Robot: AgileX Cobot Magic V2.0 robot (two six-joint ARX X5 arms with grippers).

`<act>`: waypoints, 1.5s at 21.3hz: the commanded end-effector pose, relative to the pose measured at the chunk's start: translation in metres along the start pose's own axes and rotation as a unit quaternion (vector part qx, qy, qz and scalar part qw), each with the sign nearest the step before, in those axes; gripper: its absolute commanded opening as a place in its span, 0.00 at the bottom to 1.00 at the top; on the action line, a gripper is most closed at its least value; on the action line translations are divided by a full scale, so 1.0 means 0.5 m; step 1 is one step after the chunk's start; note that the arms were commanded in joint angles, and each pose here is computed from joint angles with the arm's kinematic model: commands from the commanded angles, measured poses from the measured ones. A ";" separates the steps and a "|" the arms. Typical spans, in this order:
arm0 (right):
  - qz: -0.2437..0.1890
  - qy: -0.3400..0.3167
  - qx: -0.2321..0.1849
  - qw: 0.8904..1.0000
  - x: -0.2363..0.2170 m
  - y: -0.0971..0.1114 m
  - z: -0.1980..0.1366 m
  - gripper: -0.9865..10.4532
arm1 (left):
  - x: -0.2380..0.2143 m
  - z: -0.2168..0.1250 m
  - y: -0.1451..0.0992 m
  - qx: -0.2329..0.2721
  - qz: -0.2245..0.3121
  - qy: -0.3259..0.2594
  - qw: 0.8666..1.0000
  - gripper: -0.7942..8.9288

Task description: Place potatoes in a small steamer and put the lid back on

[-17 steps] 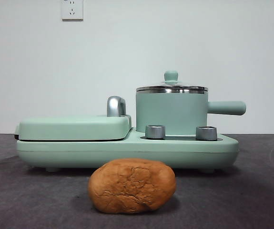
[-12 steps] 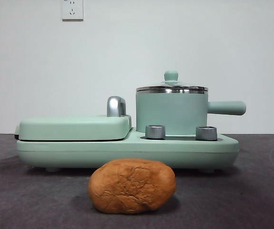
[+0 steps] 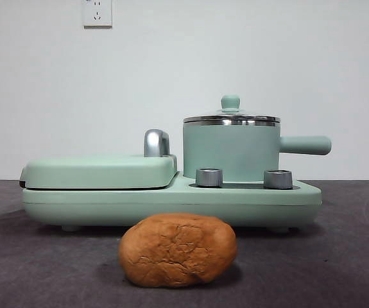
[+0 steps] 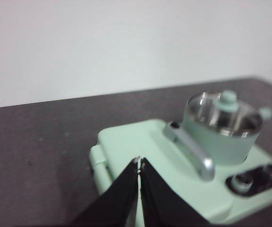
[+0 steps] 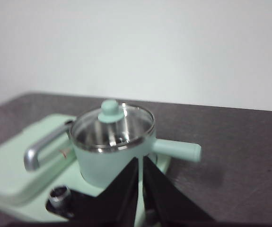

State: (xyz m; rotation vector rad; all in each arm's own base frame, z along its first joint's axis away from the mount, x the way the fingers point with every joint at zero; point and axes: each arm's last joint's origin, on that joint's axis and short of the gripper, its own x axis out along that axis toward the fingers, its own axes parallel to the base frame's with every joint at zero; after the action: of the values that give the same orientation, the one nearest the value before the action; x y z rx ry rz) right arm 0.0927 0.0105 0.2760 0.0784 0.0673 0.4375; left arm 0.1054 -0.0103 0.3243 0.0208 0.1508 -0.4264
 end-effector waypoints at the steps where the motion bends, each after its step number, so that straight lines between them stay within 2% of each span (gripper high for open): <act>1: 0.006 0.011 -0.080 0.997 0.001 0.003 0.010 0.10 | 0.006 0.016 0.000 0.111 -0.012 0.006 0.994 0.09; 6: 0.003 0.038 -0.158 0.987 0.006 0.002 0.012 0.10 | 0.026 0.014 -0.002 0.201 -0.038 0.023 0.979 0.09; 10: 0.004 0.038 -0.207 0.978 0.007 0.001 0.012 0.10 | 0.033 0.013 -0.005 0.210 -0.052 0.025 0.976 0.09; 12: 0.005 0.037 -0.208 0.977 0.007 0.001 0.013 0.10 | 0.033 0.013 -0.007 0.211 -0.056 0.024 0.976 0.12; 14: 0.005 0.037 -0.207 0.978 0.007 0.001 0.012 0.16 | 0.034 0.013 -0.009 0.207 -0.059 0.023 0.976 0.23; 16: 0.005 0.037 -0.203 0.978 0.007 0.001 0.013 0.26 | 0.034 0.014 -0.011 0.189 -0.063 0.022 0.980 0.35; 18: 0.005 0.037 -0.203 0.978 0.007 0.001 0.012 0.30 | 0.035 0.015 -0.014 0.176 -0.066 0.019 0.982 0.42; 23: 0.004 0.037 -0.197 0.980 0.007 0.001 0.012 0.30 | 0.040 0.026 -0.019 0.147 -0.075 -0.004 0.986 0.42; 32: 0.002 0.038 -0.132 0.990 0.008 0.001 0.012 0.30 | 0.113 0.049 -0.029 0.097 -0.117 -0.049 0.987 0.40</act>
State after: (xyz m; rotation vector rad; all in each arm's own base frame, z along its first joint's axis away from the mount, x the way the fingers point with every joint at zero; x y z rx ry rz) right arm 0.0967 0.0122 0.2762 -0.2361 0.0932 0.4548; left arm 0.1510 -0.0459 0.3321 0.2157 0.0328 -0.6700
